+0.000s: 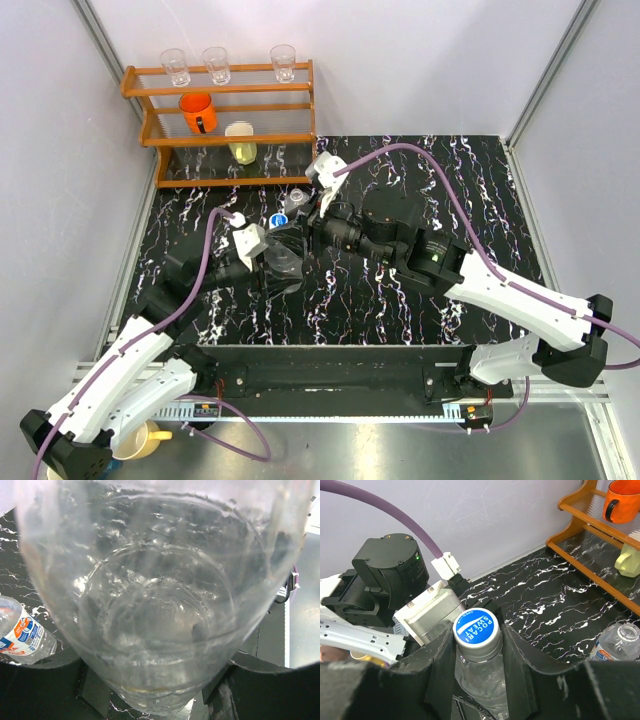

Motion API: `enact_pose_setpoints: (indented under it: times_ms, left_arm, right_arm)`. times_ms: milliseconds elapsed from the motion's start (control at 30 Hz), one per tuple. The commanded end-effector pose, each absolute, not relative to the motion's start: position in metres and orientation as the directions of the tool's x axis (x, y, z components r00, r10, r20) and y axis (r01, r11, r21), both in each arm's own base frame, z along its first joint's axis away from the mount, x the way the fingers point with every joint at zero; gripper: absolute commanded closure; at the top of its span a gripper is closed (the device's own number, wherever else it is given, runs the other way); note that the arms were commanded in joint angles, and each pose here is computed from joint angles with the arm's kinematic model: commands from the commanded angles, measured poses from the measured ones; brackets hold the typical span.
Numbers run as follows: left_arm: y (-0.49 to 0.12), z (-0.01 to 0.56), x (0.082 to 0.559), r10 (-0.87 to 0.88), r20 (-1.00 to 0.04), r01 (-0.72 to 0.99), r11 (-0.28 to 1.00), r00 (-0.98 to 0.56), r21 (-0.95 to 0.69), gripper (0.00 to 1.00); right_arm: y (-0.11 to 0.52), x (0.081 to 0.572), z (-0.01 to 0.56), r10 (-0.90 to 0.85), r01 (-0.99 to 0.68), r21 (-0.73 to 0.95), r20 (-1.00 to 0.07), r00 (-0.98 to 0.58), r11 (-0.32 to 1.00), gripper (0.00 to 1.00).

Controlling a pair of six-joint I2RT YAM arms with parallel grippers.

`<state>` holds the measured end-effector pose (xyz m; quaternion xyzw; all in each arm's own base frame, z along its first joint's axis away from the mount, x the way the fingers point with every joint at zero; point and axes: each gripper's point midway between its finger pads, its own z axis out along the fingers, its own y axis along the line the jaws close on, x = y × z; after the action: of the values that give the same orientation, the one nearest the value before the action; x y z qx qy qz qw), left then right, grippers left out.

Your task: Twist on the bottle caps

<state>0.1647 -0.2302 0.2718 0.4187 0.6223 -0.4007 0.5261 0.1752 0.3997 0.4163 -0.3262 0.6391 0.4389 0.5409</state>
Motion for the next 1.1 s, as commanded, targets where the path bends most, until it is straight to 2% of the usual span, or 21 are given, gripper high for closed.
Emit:
enact_pose_setpoints:
  times_ms: [0,67,100,133,200,267,300,400,533,667,700,833,933,1000,1067]
  left_arm:
    - [-0.231,0.311,0.168,0.014,-0.999,0.939,0.342,0.029,0.032,0.61]
    - [-0.228,0.315,0.166,0.021,-0.999,0.937,0.345,0.044,0.048,0.43]
    - [-0.226,0.309,0.165,0.052,-0.998,0.936,0.347,0.040,0.055,0.25]
    - [-0.224,0.314,0.164,0.063,-0.996,0.935,0.347,0.057,0.076,0.01]
    - [-0.219,0.303,0.160,0.139,-0.990,0.938,0.336,0.040,0.085,0.01]
    - [-0.213,0.316,0.156,0.174,-0.982,0.937,0.326,0.071,0.126,0.01]
    - [-0.209,0.305,0.154,0.222,-0.975,0.937,0.335,0.019,0.095,0.01]
    - [-0.196,0.320,0.155,0.255,-0.967,0.913,0.393,0.009,0.113,0.01]
    - [-0.183,0.360,0.146,0.210,-0.977,0.883,0.451,0.034,0.128,0.01]
    - [-0.167,0.411,0.149,0.094,-0.996,0.812,0.582,-0.013,0.044,0.01]
    - [-0.157,0.423,0.158,0.067,-0.998,0.758,0.651,-0.013,0.034,0.01]
    - [-0.129,0.503,0.162,-0.027,-0.993,0.643,0.764,0.113,0.052,0.01]
    - [-0.121,0.522,0.165,-0.040,-0.994,0.603,0.797,0.104,0.031,0.01]
    - [-0.124,0.517,0.164,-0.036,-0.997,0.616,0.788,0.063,0.011,0.01]
    - [-0.127,0.508,0.161,-0.016,-0.999,0.634,0.773,0.032,0.008,0.01]
  right_arm:
    - [0.405,0.171,0.397,0.001,-0.898,0.168,-0.983,-0.184,0.407,0.88]
    - [0.401,0.170,0.401,0.012,-0.903,0.147,-0.988,-0.156,0.404,0.90]
    - [0.398,0.170,0.405,0.010,-0.907,0.123,-0.991,-0.130,0.403,0.91]
    - [0.394,0.169,0.409,0.009,-0.908,0.112,-0.993,-0.119,0.403,0.92]
    - [0.389,0.173,0.410,-0.007,-0.900,0.081,-0.996,-0.092,0.428,0.93]
    - [0.384,0.174,0.406,-0.041,-0.895,0.066,-0.995,-0.094,0.441,0.94]
    - [0.383,0.174,0.402,-0.054,-0.894,0.061,-0.994,-0.095,0.444,0.94]
    - [0.376,0.177,0.390,-0.077,-0.879,0.056,-0.991,-0.105,0.473,0.95]
    - [0.379,0.184,0.372,-0.071,-0.866,0.054,-0.992,-0.102,0.497,0.94]
    - [0.401,0.199,0.350,-0.081,-0.862,0.023,-0.994,-0.073,0.506,0.94]
    - [0.413,0.205,0.341,-0.076,-0.864,0.027,-0.994,-0.075,0.502,0.94]
    - [0.448,0.222,0.335,-0.005,-0.877,0.052,-0.998,-0.062,0.478,0.95]
    - [0.476,0.236,0.329,0.053,-0.879,0.089,-0.996,-0.073,0.469,0.94]
    - [0.498,0.248,0.312,0.061,-0.877,0.103,-0.995,-0.084,0.469,0.94]
    - [0.515,0.258,0.317,0.097,-0.872,0.120,-0.992,-0.084,0.475,0.89]
